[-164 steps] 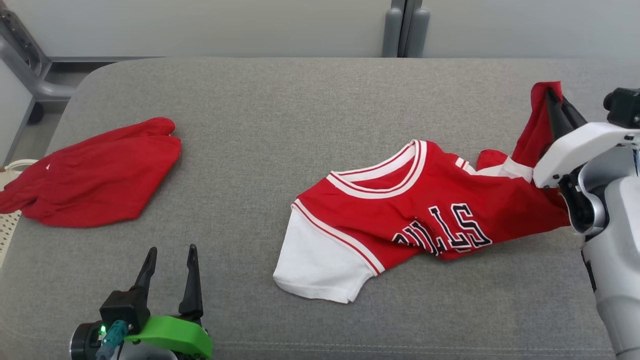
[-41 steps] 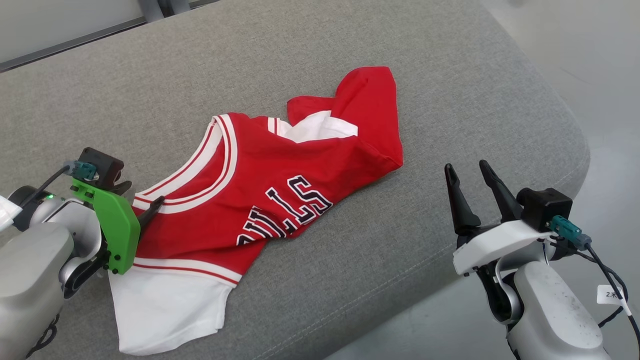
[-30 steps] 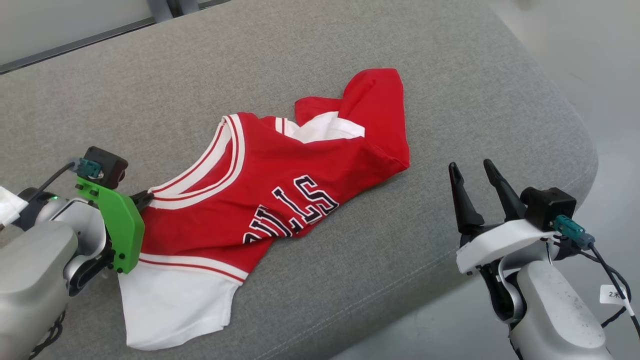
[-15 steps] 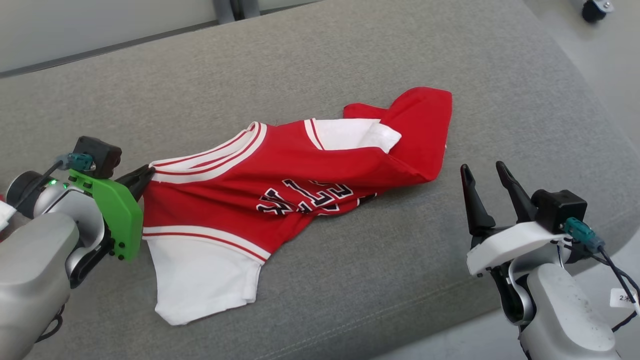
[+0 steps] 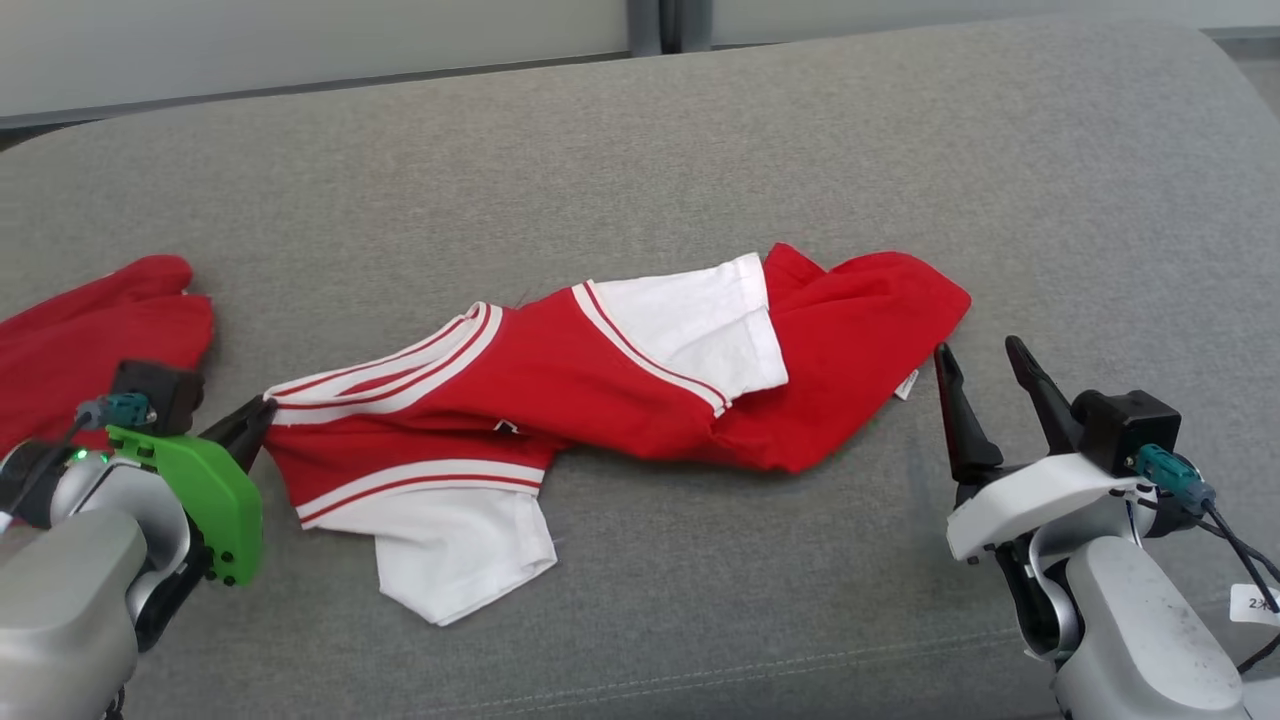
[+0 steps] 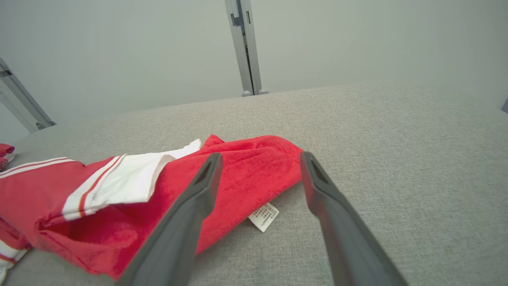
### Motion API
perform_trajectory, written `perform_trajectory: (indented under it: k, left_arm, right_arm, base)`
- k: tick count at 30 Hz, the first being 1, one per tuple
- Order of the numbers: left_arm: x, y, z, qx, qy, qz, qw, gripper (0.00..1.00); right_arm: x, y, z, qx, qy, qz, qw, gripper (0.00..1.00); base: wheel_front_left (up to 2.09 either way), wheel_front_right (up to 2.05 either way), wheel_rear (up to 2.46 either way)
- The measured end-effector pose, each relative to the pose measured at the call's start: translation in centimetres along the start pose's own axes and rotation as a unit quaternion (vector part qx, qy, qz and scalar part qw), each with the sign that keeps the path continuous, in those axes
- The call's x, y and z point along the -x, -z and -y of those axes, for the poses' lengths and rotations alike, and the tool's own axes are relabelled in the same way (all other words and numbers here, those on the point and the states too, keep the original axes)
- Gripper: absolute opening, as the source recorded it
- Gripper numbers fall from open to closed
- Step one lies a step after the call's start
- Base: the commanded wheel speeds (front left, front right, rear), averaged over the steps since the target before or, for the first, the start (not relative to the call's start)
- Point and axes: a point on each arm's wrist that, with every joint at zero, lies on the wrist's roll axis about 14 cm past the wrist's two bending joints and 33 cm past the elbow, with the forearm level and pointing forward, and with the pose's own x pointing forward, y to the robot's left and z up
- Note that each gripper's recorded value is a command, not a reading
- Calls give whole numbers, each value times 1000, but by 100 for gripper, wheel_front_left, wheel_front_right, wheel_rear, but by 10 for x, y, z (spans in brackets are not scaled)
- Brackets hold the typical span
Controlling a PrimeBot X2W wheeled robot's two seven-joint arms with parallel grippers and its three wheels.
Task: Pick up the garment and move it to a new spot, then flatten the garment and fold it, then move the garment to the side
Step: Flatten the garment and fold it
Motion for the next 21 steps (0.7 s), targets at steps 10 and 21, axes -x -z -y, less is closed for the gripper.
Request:
perform_trajectory:
  k: [10,21]
  left_arm:
    - [39,40,-9,51,-40,-3,998,0]
    - [33,10,-2,47,-53,58,996,100]
  right_arm:
    - [-13,5,-33,0,-47,-7,999,100]
    - [-10,4,-32,2,-47,-7,999,100]
  base:
    - [0,0,0]
    - [0,0,0]
